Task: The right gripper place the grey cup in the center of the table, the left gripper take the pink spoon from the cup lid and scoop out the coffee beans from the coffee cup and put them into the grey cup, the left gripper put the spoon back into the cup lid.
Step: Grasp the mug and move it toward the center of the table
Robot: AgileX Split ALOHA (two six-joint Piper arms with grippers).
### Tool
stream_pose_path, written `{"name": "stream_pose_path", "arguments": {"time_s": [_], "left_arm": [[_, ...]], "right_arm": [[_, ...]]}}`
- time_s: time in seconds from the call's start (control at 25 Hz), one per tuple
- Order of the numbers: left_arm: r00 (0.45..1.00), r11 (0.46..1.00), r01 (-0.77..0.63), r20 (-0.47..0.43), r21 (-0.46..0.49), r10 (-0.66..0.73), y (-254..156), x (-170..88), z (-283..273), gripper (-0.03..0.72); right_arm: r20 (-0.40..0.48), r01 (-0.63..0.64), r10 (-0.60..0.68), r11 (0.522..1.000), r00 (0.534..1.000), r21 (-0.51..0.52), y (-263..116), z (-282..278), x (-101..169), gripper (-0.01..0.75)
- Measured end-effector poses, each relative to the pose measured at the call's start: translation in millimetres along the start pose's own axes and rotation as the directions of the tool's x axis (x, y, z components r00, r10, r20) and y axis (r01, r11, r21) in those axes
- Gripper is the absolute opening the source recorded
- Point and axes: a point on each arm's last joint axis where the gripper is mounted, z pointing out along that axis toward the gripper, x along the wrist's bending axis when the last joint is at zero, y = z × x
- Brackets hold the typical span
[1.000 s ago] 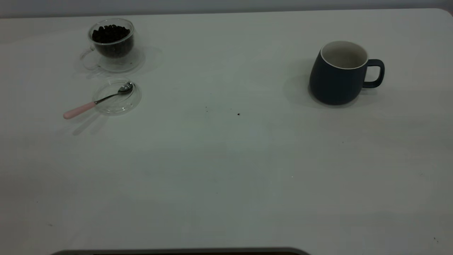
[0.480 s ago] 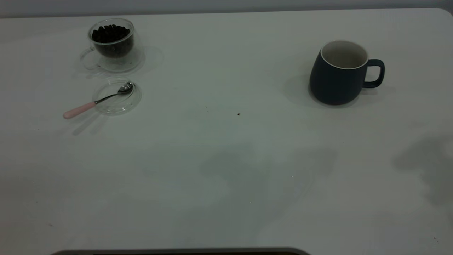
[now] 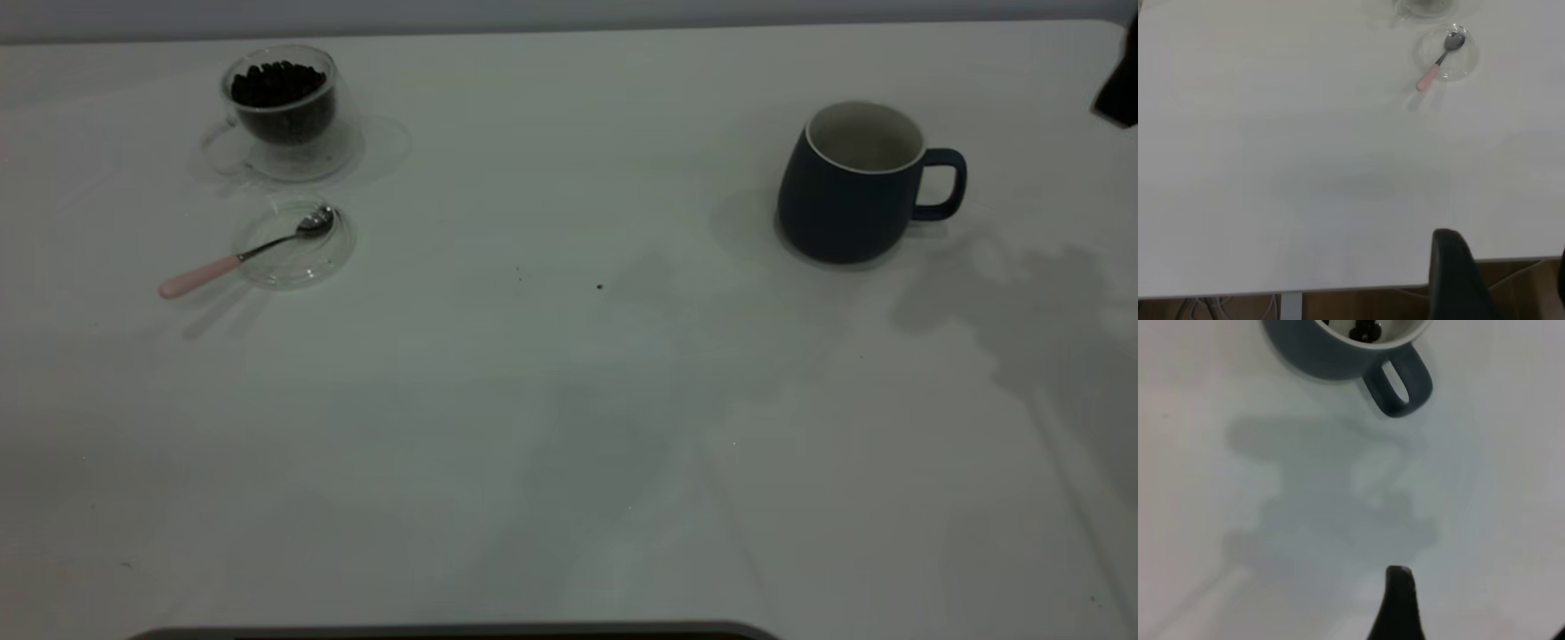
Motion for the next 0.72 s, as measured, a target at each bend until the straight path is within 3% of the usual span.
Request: {"name": "stream_pose_path", "arguments": {"time_s": [0.44, 0.72], "left_arm": [[1.000, 1.000, -0.004, 0.000, 0.000, 0.004, 0, 0, 0, 0.425], [1.000, 1.000, -0.003, 0.000, 0.000, 0.003, 0, 0, 0, 0.425]], "right_arm": [[-0.031, 0.112, -0.111, 0.994, 0.993, 0.018, 15, 82, -16, 0.646], [-0.027, 0.207, -0.208, 0.978, 0.978, -0.014, 28, 102, -3, 0.634]]}}
